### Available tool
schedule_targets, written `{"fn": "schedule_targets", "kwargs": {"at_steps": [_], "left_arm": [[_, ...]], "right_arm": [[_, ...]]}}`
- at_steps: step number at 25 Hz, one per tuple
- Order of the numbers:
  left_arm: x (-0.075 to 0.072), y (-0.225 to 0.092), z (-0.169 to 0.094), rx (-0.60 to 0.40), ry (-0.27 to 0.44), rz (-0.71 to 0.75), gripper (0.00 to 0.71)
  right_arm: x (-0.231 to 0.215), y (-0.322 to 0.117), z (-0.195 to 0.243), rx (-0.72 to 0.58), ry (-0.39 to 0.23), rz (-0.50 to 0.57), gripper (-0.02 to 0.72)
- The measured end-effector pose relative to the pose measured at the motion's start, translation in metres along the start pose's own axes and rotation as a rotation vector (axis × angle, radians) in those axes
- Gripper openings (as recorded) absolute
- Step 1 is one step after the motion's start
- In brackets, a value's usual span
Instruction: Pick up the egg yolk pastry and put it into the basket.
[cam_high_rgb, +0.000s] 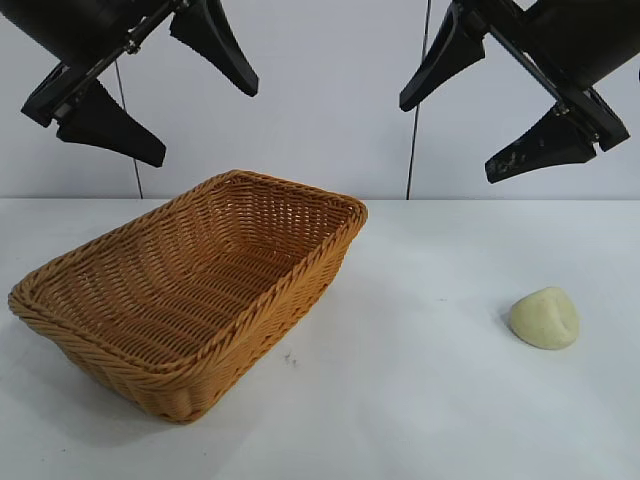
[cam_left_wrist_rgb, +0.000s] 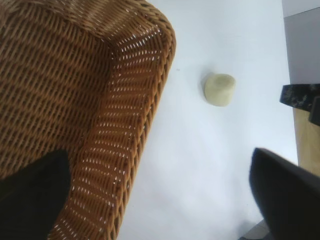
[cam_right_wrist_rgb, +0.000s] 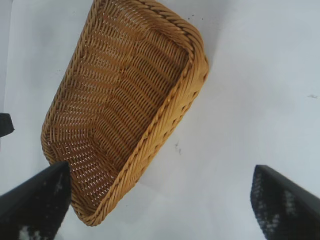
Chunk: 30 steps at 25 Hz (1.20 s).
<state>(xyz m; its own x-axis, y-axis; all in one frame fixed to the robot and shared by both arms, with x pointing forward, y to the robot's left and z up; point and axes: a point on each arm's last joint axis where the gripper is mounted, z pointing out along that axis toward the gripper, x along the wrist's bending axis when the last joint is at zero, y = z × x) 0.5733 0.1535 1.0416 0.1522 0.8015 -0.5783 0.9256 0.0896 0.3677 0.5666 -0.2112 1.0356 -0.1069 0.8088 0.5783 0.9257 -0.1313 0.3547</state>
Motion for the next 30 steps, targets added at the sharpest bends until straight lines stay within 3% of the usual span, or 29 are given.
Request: {"fn": "schedule_targets", "kwargs": {"at_steps": [15,20,25,30], "left_arm": [[-0.001,0.000,-0.001,0.001,-0.001,0.001,0.696],[-0.009,-0.003,-0.017,-0.005,-0.009,0.003,0.696],[-0.018,-0.014,-0.036,0.022,0.058,-0.010,0.696],[-0.034,-0.032,-0.054,0.033,0.181,-0.009,0.696]], "right_arm": [[0.000,0.000,0.000,0.000,0.000,0.000,0.695],[0.000,0.000,0.000,0.000,0.000,0.000,0.695],[0.000,0.001,0.000,-0.007,-0.002,0.000,0.695],[0.000,0.001,0.000,-0.010,-0.003,0.000,0.695]]}}
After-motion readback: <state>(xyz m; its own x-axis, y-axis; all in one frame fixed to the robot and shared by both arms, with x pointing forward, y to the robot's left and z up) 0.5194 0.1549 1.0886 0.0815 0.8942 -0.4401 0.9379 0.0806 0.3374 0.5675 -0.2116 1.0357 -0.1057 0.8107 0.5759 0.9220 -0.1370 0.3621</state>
